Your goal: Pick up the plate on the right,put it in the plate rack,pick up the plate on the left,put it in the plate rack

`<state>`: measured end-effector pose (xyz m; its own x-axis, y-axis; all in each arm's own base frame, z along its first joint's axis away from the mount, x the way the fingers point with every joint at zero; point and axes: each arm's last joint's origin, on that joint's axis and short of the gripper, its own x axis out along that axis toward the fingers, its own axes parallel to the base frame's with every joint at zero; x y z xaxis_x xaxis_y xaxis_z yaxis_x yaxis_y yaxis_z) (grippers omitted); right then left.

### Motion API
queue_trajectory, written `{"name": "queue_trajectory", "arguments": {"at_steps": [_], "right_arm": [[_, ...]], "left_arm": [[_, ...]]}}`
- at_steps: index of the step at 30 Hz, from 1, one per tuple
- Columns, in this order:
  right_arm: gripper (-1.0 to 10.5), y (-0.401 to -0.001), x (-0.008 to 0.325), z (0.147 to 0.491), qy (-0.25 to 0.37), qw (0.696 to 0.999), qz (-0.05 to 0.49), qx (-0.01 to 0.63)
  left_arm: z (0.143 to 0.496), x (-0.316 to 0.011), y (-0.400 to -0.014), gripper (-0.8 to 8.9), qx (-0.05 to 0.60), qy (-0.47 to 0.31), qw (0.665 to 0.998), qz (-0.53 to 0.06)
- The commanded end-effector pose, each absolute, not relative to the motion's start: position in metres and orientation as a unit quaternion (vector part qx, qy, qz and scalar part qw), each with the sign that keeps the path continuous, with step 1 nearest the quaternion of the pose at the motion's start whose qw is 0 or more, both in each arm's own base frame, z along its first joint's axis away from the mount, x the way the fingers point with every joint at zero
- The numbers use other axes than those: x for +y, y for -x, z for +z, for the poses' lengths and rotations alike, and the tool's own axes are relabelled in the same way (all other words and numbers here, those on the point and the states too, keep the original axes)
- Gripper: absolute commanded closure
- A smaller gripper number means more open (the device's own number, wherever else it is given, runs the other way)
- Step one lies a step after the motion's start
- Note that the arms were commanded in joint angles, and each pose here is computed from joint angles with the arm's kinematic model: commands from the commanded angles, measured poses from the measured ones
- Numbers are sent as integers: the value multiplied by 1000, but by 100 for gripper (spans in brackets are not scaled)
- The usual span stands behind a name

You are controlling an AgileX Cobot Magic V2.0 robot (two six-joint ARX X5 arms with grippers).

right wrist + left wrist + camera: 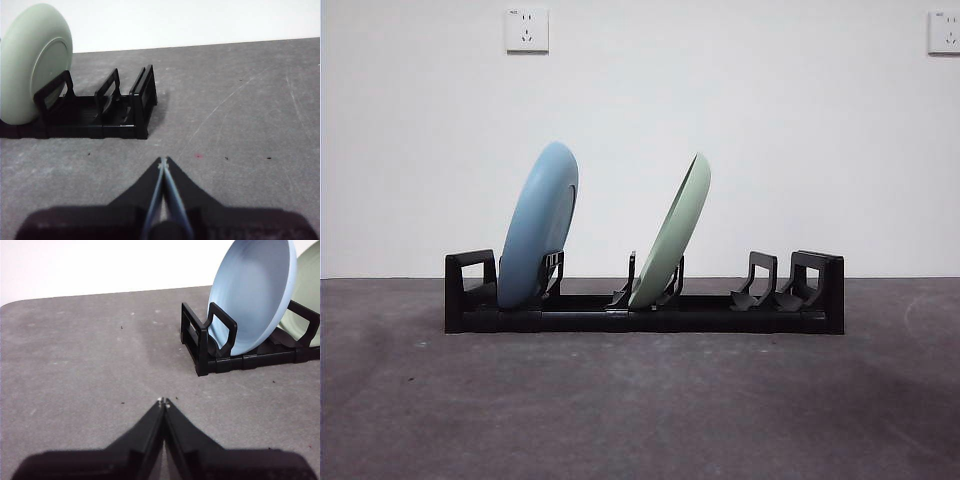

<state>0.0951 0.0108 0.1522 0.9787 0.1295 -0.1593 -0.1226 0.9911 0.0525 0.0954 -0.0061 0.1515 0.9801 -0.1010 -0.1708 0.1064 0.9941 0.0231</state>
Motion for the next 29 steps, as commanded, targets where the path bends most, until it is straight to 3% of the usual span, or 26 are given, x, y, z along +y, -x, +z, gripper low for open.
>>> {"name": "queue_trajectory", "arguments": {"at_steps": [1, 29], "right_arm": [[946, -96, 11, 148, -51, 992, 61, 94], [946, -96, 11, 147, -56, 992, 57, 97]], "left_arm": [[147, -6, -96, 816, 91, -13, 995, -50], [147, -6, -96, 816, 91, -13, 995, -50]]}}
